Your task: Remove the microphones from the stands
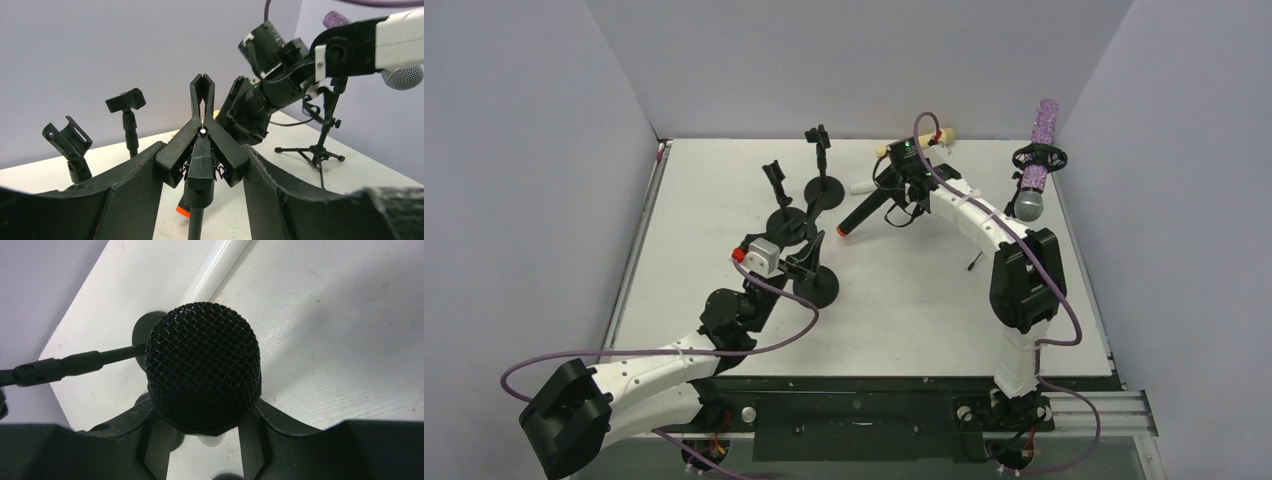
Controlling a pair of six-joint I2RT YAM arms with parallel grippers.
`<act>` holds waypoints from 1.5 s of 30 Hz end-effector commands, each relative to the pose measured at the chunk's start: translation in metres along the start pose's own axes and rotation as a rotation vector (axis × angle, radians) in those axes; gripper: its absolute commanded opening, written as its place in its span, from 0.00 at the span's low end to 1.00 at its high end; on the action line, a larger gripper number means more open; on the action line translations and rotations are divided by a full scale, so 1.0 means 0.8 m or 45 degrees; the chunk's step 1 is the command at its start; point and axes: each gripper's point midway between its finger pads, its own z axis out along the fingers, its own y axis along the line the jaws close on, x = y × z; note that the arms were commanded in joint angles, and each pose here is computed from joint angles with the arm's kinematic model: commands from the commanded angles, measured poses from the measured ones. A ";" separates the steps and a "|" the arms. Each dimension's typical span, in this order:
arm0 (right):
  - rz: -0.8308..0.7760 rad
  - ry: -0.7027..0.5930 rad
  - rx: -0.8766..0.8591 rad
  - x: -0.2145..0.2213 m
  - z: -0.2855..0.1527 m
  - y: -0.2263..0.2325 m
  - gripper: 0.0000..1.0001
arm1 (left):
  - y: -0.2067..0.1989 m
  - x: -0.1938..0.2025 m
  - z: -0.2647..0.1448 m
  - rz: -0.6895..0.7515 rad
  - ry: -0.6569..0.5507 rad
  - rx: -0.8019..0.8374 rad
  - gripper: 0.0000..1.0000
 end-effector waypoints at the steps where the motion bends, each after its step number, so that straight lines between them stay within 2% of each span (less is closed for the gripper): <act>1: 0.267 -0.013 -0.098 -0.005 0.022 0.024 0.00 | -0.009 -0.025 0.007 -0.056 -0.078 0.035 0.52; 11: 0.459 0.019 -0.112 -0.006 0.062 -0.006 0.00 | -0.010 -0.029 0.005 -0.053 -0.083 0.049 0.52; 26: 0.456 0.031 0.026 -0.005 0.107 -0.072 0.00 | -0.009 -0.030 0.005 -0.043 -0.081 0.047 0.52; 31: 0.456 0.034 0.076 -0.003 0.118 -0.092 0.14 | -0.010 -0.030 0.005 -0.043 -0.081 0.050 0.52; 38: 0.469 0.031 0.131 -0.004 0.129 -0.112 0.21 | -0.009 -0.031 0.005 -0.038 -0.080 0.048 0.52; 45: 0.471 0.026 0.165 -0.008 0.132 -0.124 0.39 | -0.010 -0.030 0.006 -0.037 -0.077 0.049 0.52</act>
